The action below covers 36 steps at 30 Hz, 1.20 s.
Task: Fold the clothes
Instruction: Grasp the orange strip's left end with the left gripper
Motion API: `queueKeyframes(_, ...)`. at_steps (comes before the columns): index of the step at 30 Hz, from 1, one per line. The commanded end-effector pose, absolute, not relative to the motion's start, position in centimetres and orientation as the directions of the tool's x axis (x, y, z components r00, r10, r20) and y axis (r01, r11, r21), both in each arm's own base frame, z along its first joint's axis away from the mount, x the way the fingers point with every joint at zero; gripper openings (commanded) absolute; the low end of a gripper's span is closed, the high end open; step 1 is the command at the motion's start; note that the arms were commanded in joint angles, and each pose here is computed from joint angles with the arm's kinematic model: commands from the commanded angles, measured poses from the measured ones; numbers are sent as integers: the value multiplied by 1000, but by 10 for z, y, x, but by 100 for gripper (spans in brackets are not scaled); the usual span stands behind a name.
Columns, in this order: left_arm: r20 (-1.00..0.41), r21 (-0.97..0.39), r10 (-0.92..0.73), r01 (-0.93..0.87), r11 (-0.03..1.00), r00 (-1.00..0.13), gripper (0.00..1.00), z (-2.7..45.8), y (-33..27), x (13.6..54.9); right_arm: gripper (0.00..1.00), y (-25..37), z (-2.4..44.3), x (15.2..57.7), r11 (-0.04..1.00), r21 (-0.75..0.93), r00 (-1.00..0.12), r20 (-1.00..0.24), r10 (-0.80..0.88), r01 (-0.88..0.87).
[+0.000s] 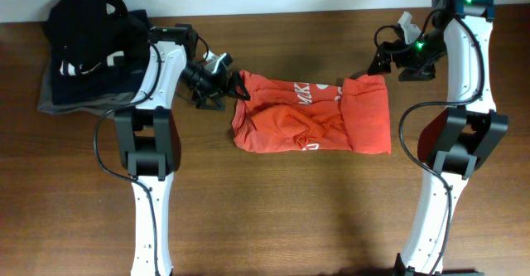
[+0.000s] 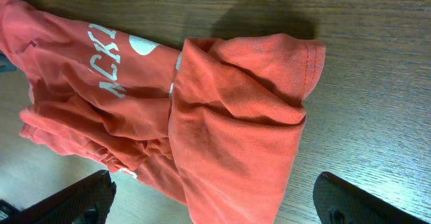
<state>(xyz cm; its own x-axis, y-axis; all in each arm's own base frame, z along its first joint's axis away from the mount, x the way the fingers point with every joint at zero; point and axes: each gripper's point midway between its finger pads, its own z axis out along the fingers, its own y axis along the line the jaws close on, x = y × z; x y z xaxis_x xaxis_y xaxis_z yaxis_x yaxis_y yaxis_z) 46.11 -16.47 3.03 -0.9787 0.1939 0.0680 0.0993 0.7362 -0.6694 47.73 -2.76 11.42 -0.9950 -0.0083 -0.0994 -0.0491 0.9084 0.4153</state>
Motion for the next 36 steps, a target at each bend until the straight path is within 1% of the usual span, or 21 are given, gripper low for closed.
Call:
queueKeyframes(1, 120, -649, 252, 116, 752, -960, 99, 13, -176, 442, 99, -32, 127, 477, 915, 399, -992, -127, -3, -54)
queueKeyframes(9, 186, -628, 276, 102, 771, -943, 99, 12, -215, 422, 99, -32, 127, 477, 915, 400, -992, -125, -3, -53)
queueKeyframes(14, 185, -627, 294, 118, 770, -938, 98, 12, -226, 417, 99, -35, 125, 476, 923, 381, -993, -120, -9, -54)
queueKeyframes(16, 183, -620, 290, 118, 776, -940, 91, 11, -226, 419, 99, -36, 125, 475, 924, 378, -993, -117, -9, -53)
queueKeyframes(18, 185, -593, 278, 119, 796, -943, 74, 7, -222, 421, 99, -36, 125, 475, 924, 378, -993, -115, -9, -52)
queueKeyframes(19, 188, -568, 266, 117, 815, -945, 63, 4, -219, 423, 99, -36, 125, 474, 924, 379, -994, -113, -9, -51)
queueKeyframes(20, 188, -552, 262, 118, 825, -947, 49, 2, -216, 424, 99, -36, 125, 474, 924, 379, -994, -111, -8, -50)
queueKeyframes(21, 190, -535, 256, 119, 837, -948, 41, 0, -214, 424, 99, -36, 125, 474, 924, 379, -994, -111, -8, -50)
queueKeyframes(23, 189, -521, 250, 119, 846, -950, 30, -1, -212, 426, 99, -36, 125, 474, 924, 379, -994, -111, -8, -50)
queueKeyframes(24, 185, -520, 250, 121, 845, -950, 23, -2, -212, 427, 99, -36, 125, 474, 924, 379, -994, -111, -8, -50)
queueKeyframes(26, 176, -521, 250, 125, 844, -952, 1, -2, -212, 429, 99, -36, 125, 474, 924, 379, -994, -111, -8, -50)
queueKeyframes(29, 176, -507, 244, 125, 853, -954, 1, -3, -209, 430, 99, -36, 125, 474, 924, 379, -994, -111, -8, -50)
queueKeyframes(33, 221, -282, 147, 81, 956, -964, 0, -17, -168, 433, 99, -36, 125, 474, 924, 379, -994, -111, -8, -50)
queueKeyframes(34, 235, -184, 113, 70, 980, -965, 0, -18, -145, 434, 99, -36, 125, 474, 924, 379, -994, -111, -8, -50)
queueKeyframes(36, 245, -114, 79, 52, 992, -966, 0, -15, -125, 435, 99, -36, 125, 474, 924, 379, -994, -111, -8, -50)
